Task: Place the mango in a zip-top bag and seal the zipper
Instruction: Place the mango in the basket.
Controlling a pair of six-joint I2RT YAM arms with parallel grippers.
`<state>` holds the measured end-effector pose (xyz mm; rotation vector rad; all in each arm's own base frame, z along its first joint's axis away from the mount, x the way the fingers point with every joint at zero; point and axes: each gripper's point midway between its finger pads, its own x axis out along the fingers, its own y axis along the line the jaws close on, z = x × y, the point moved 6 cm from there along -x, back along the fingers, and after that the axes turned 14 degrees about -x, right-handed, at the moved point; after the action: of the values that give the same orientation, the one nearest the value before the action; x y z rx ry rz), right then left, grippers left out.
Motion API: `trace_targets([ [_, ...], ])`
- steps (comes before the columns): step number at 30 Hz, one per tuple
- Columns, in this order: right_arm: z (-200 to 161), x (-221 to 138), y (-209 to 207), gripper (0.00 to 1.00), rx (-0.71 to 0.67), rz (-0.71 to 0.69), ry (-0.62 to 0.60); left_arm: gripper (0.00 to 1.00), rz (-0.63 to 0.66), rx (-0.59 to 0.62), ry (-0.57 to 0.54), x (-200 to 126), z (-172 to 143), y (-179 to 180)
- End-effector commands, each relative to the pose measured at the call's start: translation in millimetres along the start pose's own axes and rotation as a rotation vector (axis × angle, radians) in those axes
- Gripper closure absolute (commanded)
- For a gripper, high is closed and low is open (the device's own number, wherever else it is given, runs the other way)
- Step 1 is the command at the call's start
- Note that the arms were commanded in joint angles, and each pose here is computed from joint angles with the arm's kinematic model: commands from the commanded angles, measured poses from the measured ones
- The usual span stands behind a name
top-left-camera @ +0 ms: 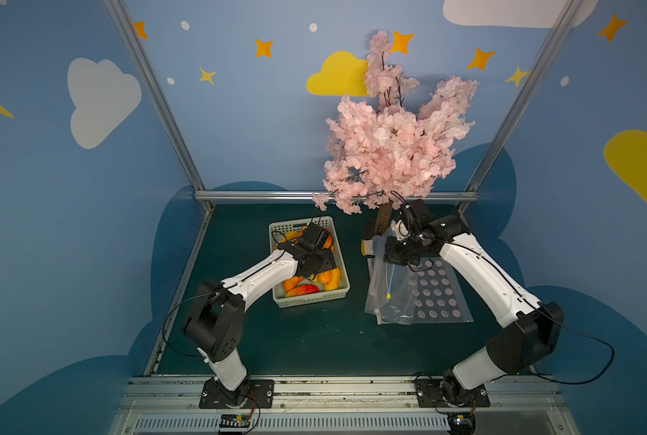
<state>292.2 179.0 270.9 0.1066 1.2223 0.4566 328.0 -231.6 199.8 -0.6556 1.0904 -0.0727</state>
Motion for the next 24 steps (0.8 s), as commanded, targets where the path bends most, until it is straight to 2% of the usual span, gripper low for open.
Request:
trace_targets([
  [1, 3, 3, 4, 1.00, 0.003, 0.042, 0.010, 0.26, -0.291, 0.148, 0.001, -60, -24, -60],
  [4, 3, 4, 6, 1.00, 0.038, 0.062, 0.026, 0.24, -0.487, 0.288, 0.062, -85, -64, -94],
  [7, 3, 1, 7, 1.00, 0.060, 0.075, 0.033, 0.23, -0.534, 0.372, 0.080, -93, -86, -115],
  [14, 0, -7, 10, 1.00, 0.073, 0.082, 0.038, 0.25, -0.461, 0.442, 0.081, -69, -97, -125],
  [20, -2, -15, 13, 1.00, 0.073, 0.094, 0.030, 0.37, -0.338, 0.490, 0.022, -59, -93, -117],
  [24, -4, -19, 13, 1.00, 0.063, 0.092, 0.029, 0.48, -0.346, 0.478, -0.003, -58, -91, -119],
])
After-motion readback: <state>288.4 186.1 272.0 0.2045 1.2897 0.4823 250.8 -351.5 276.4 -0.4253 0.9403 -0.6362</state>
